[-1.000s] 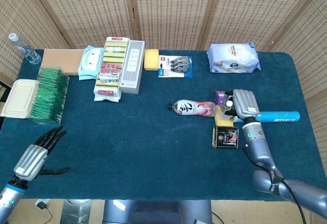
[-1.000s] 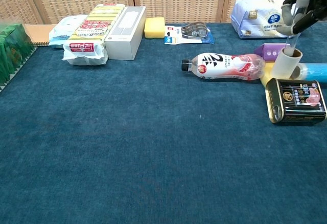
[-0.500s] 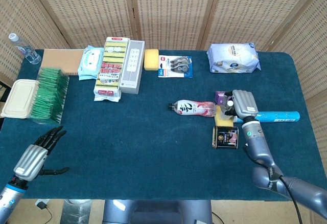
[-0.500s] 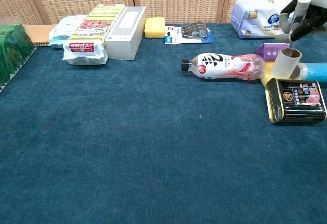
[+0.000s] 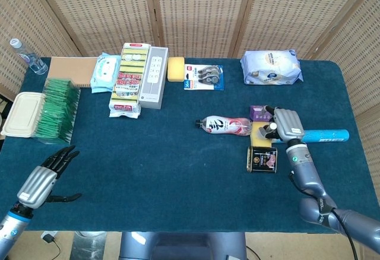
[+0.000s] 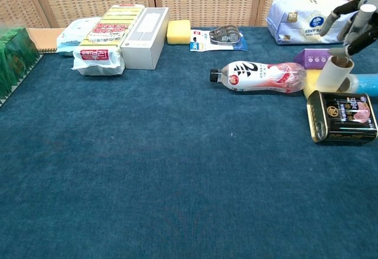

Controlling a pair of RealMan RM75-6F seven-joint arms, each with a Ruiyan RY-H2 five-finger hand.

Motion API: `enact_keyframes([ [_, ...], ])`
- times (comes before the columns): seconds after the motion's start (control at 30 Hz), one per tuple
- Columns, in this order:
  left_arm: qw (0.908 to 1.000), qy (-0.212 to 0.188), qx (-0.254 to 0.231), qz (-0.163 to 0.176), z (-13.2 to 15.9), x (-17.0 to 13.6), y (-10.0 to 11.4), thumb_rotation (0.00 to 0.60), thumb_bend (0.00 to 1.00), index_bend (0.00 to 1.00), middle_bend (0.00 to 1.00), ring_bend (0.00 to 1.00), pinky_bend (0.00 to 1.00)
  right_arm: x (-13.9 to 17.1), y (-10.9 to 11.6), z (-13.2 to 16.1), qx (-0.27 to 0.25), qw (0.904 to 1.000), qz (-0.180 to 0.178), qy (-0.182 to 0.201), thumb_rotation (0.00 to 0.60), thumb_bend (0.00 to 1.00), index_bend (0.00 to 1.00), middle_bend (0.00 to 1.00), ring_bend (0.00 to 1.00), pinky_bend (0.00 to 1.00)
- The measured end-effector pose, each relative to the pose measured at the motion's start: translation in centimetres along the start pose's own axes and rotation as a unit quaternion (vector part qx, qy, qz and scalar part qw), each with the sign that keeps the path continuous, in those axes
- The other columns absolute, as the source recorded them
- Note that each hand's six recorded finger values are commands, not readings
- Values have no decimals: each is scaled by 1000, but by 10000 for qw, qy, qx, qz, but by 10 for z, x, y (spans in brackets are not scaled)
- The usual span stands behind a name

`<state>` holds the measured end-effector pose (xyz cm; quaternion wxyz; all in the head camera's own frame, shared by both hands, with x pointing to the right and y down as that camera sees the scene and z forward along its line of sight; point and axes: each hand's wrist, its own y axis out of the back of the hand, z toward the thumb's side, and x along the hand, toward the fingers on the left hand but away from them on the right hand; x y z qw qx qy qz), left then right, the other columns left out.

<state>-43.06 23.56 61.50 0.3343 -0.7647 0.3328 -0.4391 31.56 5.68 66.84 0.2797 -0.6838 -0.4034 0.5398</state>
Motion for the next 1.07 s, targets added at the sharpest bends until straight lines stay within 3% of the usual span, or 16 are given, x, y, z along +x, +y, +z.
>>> enact_keyframes([
  [0.23, 9998, -156, 6, -120, 2, 5, -1, 441, 0, 9, 2, 30, 146, 12, 16, -7, -22, 9994, -336, -69, 600, 221, 218, 248, 273, 350],
  [0.67, 9996, -249, -16, -156, 1, 8, 1, 440, 0, 9, 2, 30, 146, 25, 29, 5, -64, 9991, -425, 57, 600, 213, 211, 235, 247, 323],
  [1.07, 9994, -313, -51, -152, 2, 7, 1, 442, 0, 8, 2, 30, 146, 60, 82, 14, -20, 9941, -1057, 261, 600, 212, 211, 235, 231, 304],
])
